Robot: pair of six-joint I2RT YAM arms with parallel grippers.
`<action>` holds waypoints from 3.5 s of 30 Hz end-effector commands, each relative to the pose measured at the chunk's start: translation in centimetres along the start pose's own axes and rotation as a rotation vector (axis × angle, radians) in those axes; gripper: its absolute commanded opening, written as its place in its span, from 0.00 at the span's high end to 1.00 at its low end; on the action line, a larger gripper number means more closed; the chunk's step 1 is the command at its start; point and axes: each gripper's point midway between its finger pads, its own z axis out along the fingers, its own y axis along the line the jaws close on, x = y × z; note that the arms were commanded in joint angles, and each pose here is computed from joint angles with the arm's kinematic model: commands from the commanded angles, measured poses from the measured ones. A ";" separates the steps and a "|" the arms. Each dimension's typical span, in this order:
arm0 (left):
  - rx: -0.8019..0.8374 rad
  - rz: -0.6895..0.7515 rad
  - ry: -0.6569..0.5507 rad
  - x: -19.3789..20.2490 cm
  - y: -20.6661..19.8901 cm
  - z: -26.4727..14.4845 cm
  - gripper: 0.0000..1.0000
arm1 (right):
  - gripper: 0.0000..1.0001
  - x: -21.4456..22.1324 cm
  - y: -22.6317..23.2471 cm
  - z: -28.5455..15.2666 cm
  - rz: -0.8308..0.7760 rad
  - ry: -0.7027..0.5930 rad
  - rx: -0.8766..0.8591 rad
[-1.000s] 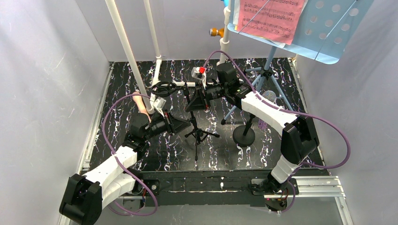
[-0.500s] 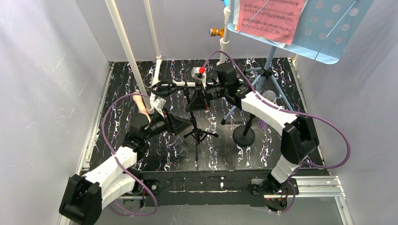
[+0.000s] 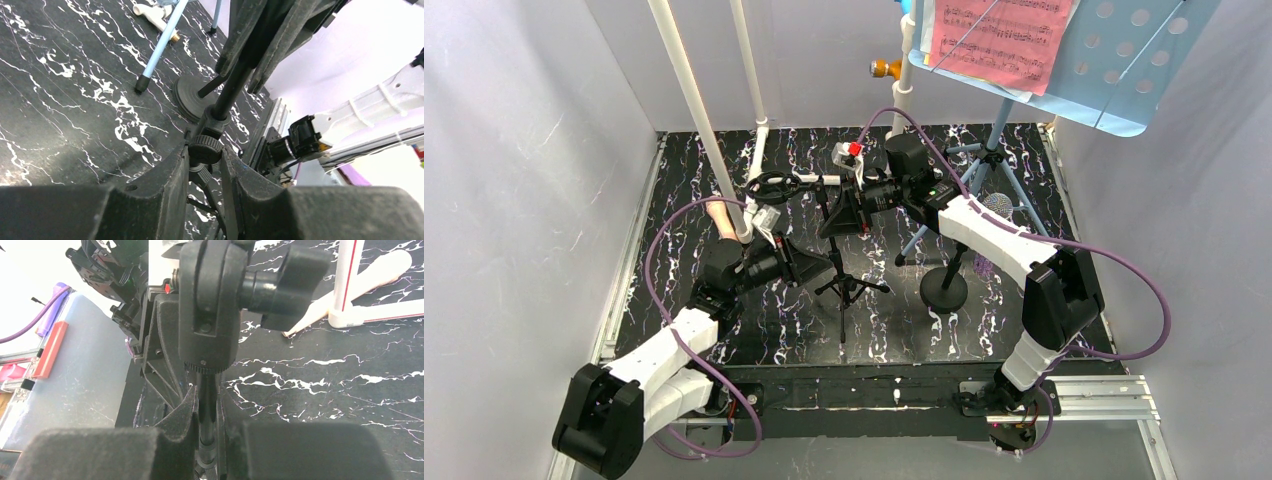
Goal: Pack up the instrument practice props
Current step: Unscrew the knob on the microphone stand, then place the microphone stand at the center of the board.
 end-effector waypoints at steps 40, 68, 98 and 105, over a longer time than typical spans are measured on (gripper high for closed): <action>0.008 -0.297 -0.212 -2.5 -4.1 -3.2 0.17 | 0.99 -2.3 2.3 -0.4 -0.097 -0.045 -0.045; -0.169 0.330 -0.193 -2.8 -1.1 0.9 0.22 | 0.99 -2.2 2.3 -0.4 -0.088 -0.047 -0.059; -0.230 0.377 -0.338 -4.6 -1.4 0.4 1.00 | 0.64 -2.3 2.7 -0.5 -0.091 -0.052 -0.063; -0.286 0.413 -0.361 -5.4 -1.1 -1.2 1.00 | 0.18 -2.3 2.9 -0.7 -0.096 -0.051 -0.067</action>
